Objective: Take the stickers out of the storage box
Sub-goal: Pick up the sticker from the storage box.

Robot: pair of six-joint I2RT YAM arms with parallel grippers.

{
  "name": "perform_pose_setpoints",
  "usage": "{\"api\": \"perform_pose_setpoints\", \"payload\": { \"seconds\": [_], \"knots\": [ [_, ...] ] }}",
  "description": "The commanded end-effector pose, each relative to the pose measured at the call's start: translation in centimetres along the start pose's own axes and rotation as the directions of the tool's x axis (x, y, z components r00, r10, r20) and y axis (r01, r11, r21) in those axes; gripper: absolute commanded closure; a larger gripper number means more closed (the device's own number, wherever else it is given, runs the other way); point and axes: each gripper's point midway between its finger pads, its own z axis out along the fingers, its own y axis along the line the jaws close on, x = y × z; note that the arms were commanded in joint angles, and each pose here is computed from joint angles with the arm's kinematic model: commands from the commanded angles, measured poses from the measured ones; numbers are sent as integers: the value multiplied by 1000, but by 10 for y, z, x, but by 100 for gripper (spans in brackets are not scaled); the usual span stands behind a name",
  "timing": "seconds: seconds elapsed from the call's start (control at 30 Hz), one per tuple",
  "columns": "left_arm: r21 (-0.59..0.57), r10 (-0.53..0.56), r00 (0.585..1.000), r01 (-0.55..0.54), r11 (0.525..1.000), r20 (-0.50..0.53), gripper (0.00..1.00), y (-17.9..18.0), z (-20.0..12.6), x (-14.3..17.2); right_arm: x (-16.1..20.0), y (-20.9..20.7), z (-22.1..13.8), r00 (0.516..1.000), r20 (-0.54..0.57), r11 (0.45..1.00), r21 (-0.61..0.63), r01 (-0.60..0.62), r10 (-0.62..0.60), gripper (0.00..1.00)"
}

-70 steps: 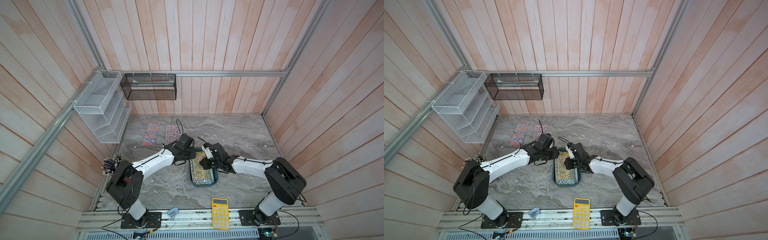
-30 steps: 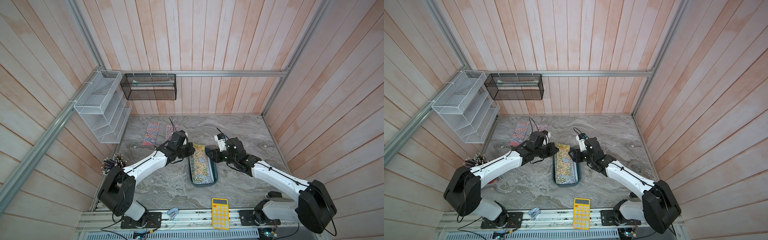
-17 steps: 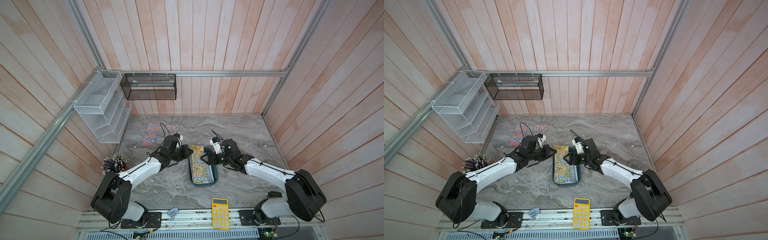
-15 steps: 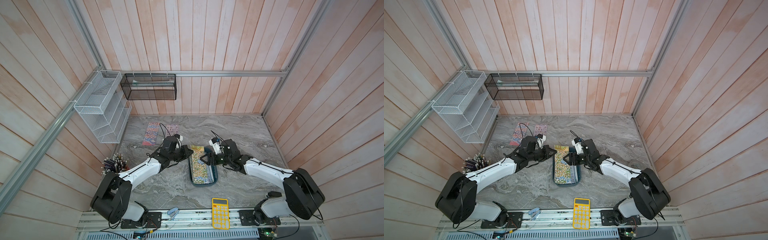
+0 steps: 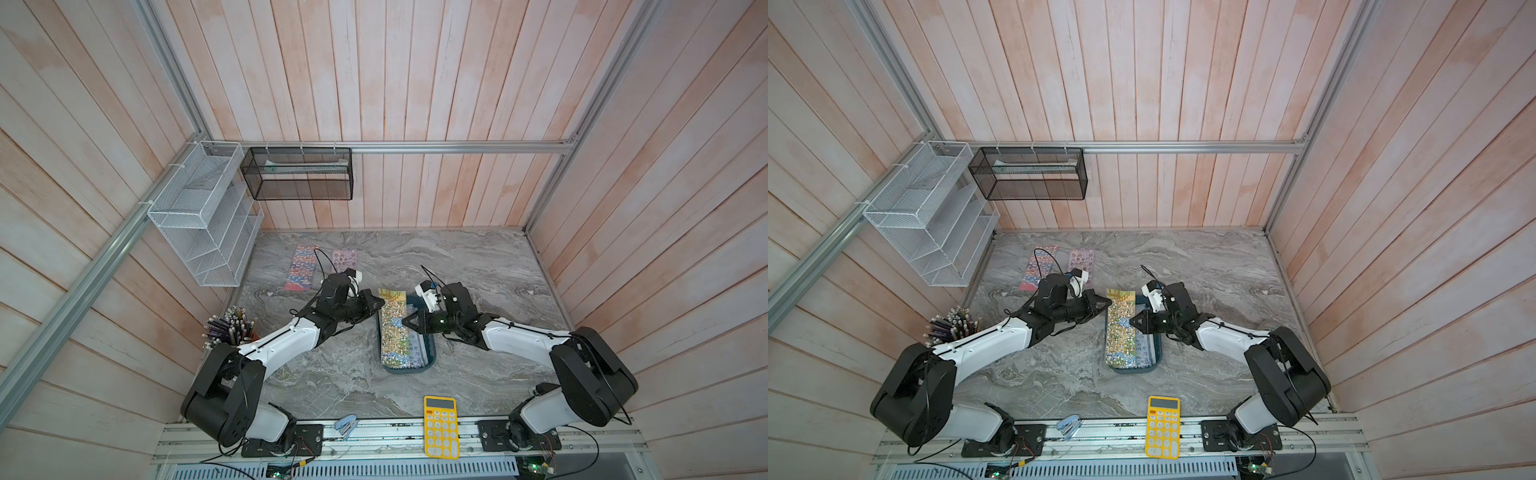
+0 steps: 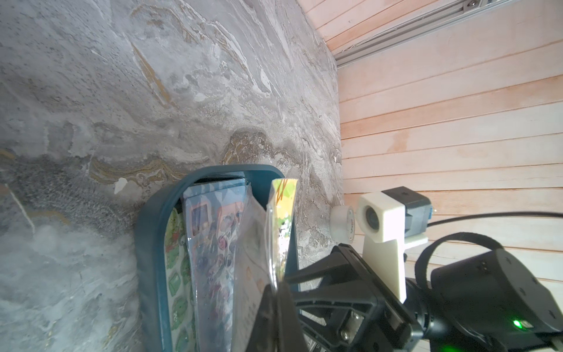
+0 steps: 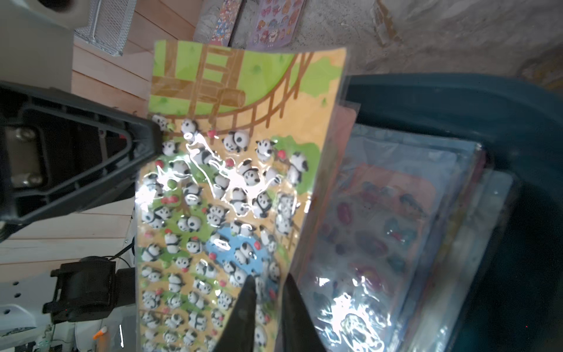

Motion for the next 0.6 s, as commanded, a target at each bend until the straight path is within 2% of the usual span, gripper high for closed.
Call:
{"api": "perform_pose_setpoints", "payload": {
  "seconds": [0.0, 0.07, 0.2, 0.37, 0.57],
  "knots": [
    [7, 0, 1000, 0, 1000, -10, 100, 3, 4, 2, -6, 13, -5, 1000, 23, 999, -48, 21, -20, 96],
    [5, -1, 1000, 1, 1000, -12, 100, 4, 4, 3, -8, 12, -7, 999, 32, 999, -28, 25, -24, 100],
    [-1, 0, 1000, 0, 1000, -14, 100, 5, 5, 3, -13, 5, -12, 998, 44, 998, 41, 44, -46, 100],
    [-8, 7, 1000, -7, 1000, -7, 71, 4, 5, 0, -21, 6, -20, 995, 60, 993, 88, 78, -84, 100],
    [-21, 35, 999, -34, 999, 25, 52, -2, -2, -7, -28, 10, -30, 991, 83, 990, 104, 94, -103, 100]
  ]
}}
